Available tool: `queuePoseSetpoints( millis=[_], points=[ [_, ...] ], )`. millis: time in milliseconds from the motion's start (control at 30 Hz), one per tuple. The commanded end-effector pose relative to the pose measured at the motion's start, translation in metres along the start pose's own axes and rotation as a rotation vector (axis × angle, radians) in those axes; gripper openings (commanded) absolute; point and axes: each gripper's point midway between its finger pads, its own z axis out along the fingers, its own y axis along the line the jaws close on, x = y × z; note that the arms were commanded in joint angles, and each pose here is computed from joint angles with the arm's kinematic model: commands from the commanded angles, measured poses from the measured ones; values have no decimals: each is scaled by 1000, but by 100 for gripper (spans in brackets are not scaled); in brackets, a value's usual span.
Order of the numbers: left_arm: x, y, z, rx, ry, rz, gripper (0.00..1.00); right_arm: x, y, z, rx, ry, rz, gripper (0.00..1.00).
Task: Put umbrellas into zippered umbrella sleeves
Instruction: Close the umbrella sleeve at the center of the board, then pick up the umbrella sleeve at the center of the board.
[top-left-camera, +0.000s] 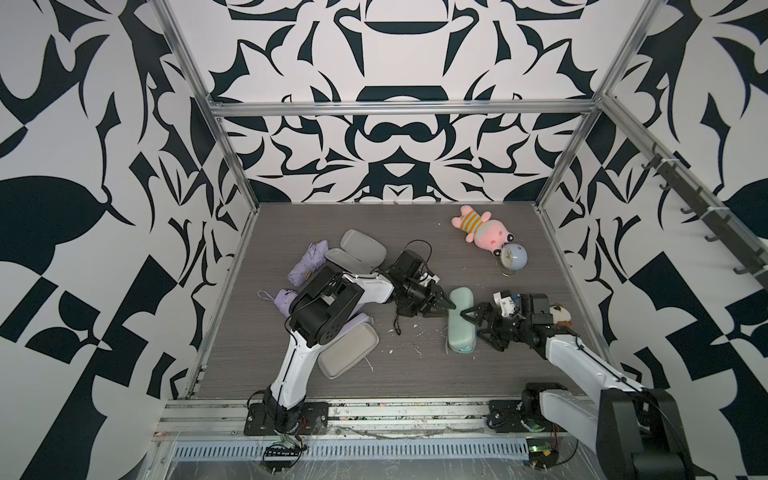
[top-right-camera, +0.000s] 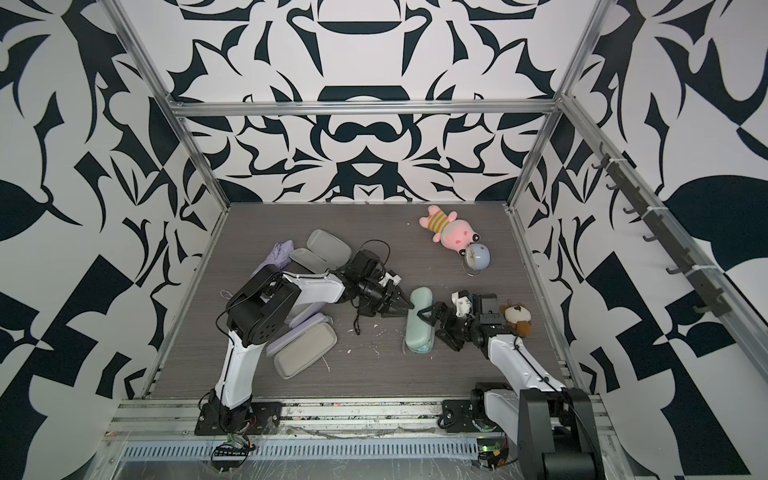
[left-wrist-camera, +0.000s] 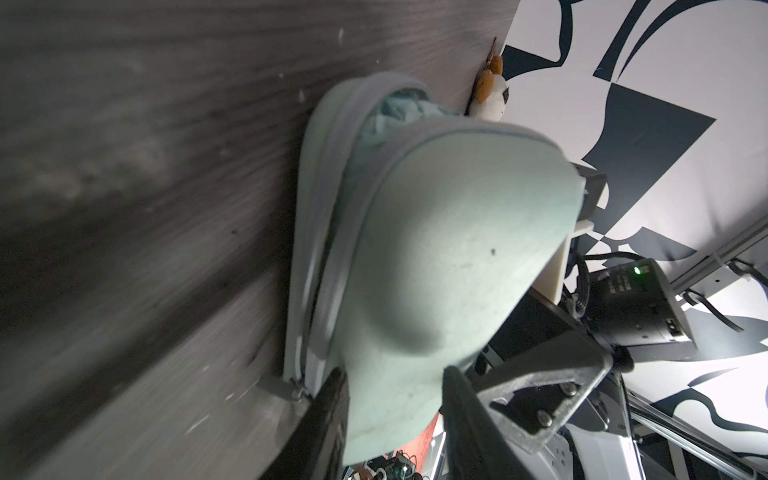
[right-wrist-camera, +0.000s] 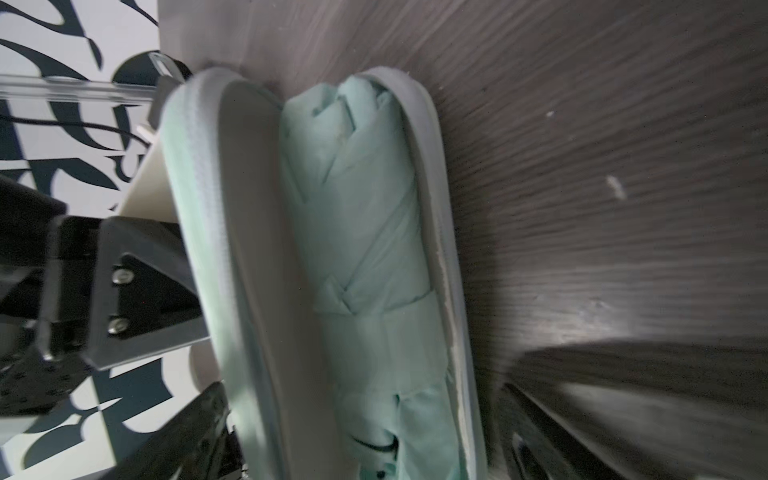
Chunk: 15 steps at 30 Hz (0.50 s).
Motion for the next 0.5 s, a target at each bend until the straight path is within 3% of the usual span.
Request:
queuePoseSetpoints(
  millis=[0, 300, 467],
  points=[
    [-1, 9, 5, -28, 12, -12, 40, -5, -6, 6, 105, -12, -70, 99],
    [-4, 9, -13, -25, -22, 3, 43, 0, -13, 21, 86, 37, -100, 52],
    [-4, -1, -46, -1, -99, 66, 65, 0, 1, 22, 4, 36, -124, 26]
  ],
)
